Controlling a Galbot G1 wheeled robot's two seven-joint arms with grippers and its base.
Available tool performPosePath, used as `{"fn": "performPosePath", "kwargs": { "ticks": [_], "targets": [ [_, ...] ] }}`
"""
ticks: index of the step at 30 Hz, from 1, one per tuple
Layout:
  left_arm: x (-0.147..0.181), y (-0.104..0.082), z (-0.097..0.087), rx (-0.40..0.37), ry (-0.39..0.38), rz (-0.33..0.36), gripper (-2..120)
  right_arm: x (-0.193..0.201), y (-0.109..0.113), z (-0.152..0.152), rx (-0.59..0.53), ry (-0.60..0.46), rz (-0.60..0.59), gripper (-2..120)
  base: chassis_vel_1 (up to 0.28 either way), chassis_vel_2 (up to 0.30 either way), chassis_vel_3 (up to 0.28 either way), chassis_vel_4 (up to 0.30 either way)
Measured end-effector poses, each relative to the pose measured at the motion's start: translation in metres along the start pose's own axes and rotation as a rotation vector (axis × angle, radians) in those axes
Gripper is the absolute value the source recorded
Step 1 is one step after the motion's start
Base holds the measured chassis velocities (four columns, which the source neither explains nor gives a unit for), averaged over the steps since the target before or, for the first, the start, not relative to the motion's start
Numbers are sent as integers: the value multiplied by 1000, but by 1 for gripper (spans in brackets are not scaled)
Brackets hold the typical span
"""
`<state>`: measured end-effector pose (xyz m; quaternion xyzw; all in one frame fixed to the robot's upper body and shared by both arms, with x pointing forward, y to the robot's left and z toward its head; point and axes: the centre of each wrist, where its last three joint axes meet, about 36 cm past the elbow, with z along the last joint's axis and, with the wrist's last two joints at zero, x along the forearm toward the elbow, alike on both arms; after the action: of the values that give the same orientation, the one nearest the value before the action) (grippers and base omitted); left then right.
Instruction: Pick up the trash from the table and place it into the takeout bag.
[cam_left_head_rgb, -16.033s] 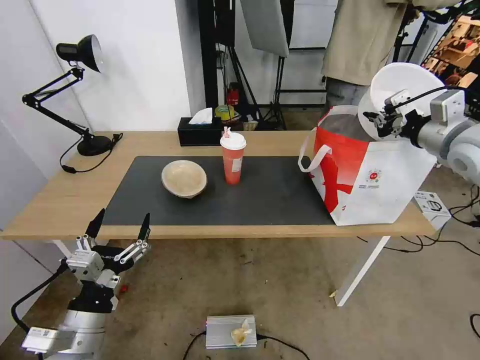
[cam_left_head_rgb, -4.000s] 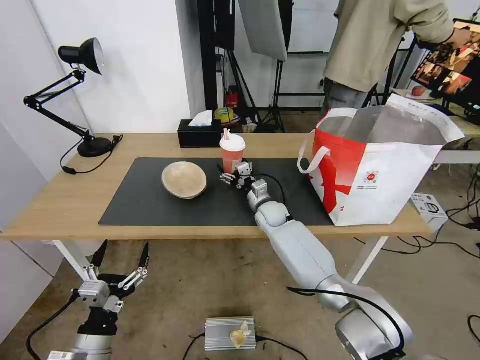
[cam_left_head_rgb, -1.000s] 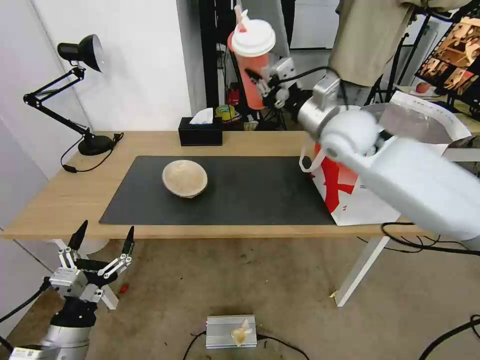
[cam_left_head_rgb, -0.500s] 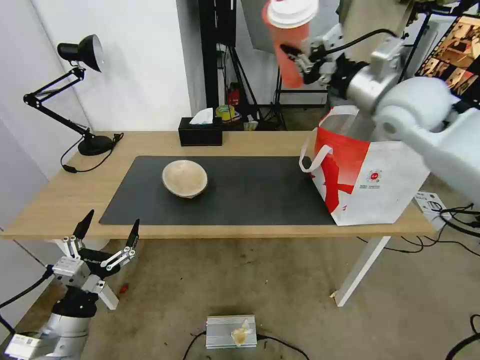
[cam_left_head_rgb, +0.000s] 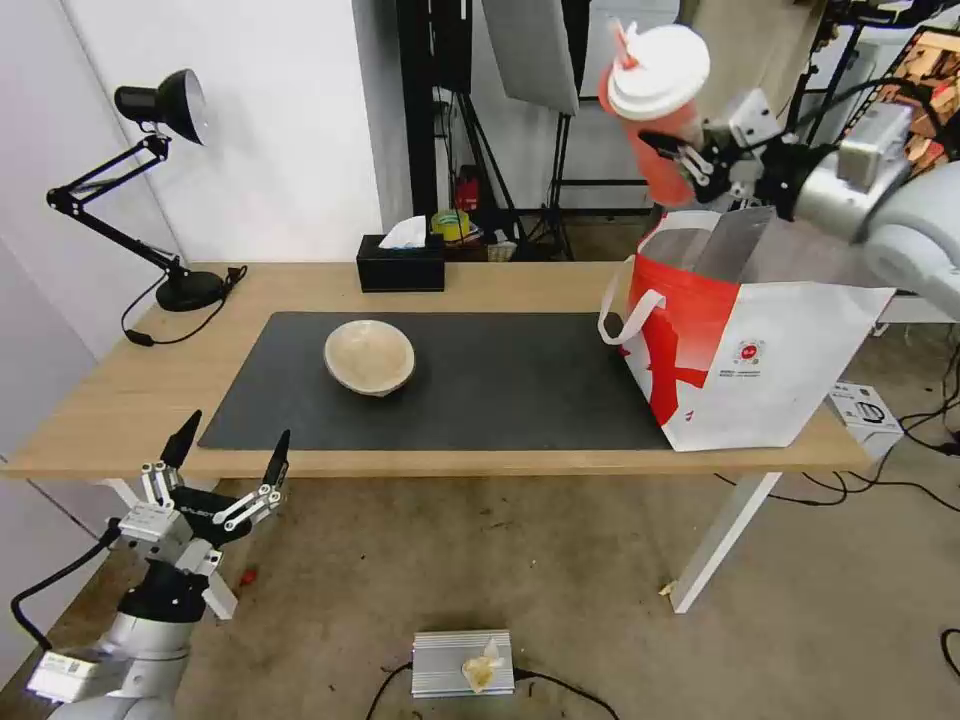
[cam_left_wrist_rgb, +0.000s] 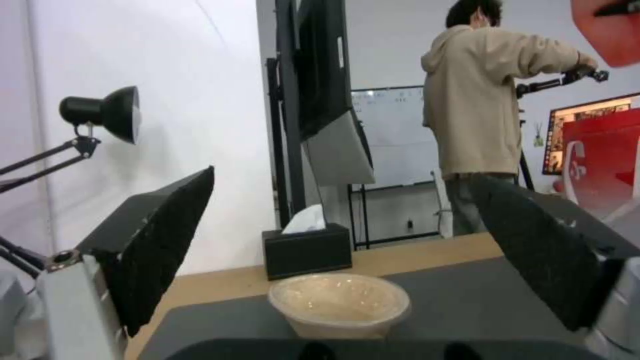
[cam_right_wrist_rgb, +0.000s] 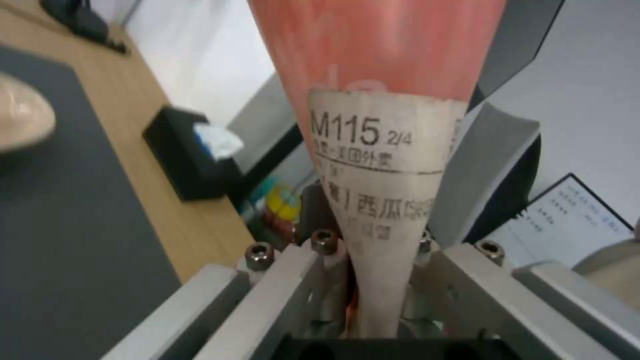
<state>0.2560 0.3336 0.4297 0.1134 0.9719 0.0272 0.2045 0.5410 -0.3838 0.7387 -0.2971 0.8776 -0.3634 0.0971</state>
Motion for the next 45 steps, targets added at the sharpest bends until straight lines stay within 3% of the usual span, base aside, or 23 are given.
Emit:
{"fn": "performPosePath", "kwargs": {
  "ticks": [15,20,30,34,45],
  "targets": [
    [1,-3,2,11,1,2,100,33,-24,51,176,127,-18,3,0,0,0,0],
    [3,-5,4,17,4,5,100,48,-38,70,289,191,-39,3,0,0,0,0],
    [4,-14,7,37,0,18,100,65,-56,91,406,269,-33,3,0,0,0,0],
    [4,-15,9,40,0,19,100,72,-71,102,533,327,-28,3,0,0,0,0],
    [7,-17,12,45,7,15,100,73,-79,121,552,383,-34,3,0,0,0,0]
  ]
}}
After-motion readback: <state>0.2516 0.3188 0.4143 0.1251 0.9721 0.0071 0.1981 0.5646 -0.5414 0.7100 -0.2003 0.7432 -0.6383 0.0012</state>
